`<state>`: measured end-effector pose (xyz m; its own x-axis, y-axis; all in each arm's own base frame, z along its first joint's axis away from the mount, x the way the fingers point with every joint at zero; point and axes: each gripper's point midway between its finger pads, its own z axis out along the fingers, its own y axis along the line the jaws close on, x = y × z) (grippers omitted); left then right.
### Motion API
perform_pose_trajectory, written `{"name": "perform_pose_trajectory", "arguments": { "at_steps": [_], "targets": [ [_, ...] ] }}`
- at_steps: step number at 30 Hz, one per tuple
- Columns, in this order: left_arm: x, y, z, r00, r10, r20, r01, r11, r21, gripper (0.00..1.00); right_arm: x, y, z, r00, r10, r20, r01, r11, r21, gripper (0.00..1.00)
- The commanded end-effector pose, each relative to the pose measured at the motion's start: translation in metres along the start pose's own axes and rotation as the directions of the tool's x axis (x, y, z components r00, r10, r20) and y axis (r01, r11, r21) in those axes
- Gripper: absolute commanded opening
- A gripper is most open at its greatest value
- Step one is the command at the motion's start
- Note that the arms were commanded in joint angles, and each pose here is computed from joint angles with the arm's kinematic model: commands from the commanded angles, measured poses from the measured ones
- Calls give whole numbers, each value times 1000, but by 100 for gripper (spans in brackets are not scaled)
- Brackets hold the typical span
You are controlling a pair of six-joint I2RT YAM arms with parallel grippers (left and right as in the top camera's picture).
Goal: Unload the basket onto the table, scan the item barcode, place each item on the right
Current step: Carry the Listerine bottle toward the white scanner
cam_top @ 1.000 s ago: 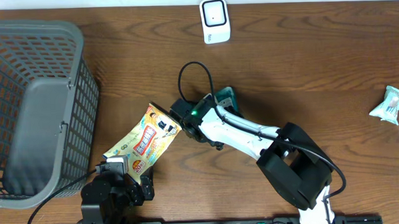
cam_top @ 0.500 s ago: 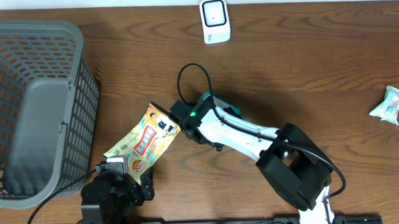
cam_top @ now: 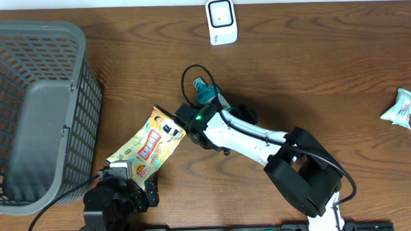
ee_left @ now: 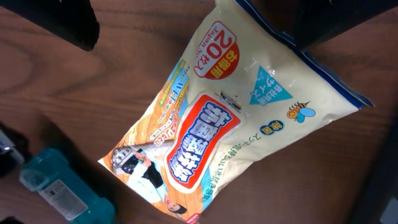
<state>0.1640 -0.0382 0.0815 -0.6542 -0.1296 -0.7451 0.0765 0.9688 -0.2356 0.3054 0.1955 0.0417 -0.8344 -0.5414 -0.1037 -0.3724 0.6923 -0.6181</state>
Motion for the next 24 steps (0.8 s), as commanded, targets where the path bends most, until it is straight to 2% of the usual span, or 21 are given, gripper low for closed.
{"name": "perform_pose_trajectory", "arguments": {
  "at_steps": [1, 6, 9, 12, 17, 24],
  "targets": [
    [8, 3, 1, 1000, -4, -29, 4, 1000, -15, 99, -4, 17, -2, 997, 57, -42, -63, 985, -159, 92],
    [8, 3, 1, 1000, -4, -29, 4, 1000, -15, 99, -24, 17, -11, 991, 126, -47, -134, 955, -264, 93],
    [8, 3, 1, 1000, -4, -29, 3, 1000, -15, 99, -45, 19, -22, 976, 211, -57, -217, 901, -376, 98],
    [8, 3, 1, 1000, -4, -29, 4, 1000, -15, 99, -73, 17, -25, 957, 290, -13, -264, 853, -451, 99],
    [8, 3, 1, 1000, -4, -29, 3, 1000, -15, 99, -107, 15, -23, 953, 270, 140, -178, 868, -464, 99],
    [8, 3, 1, 1000, -4, -29, 3, 1000, -15, 99, -135, 23, 1, 940, 232, 250, -118, 909, -400, 99]
  ]
}}
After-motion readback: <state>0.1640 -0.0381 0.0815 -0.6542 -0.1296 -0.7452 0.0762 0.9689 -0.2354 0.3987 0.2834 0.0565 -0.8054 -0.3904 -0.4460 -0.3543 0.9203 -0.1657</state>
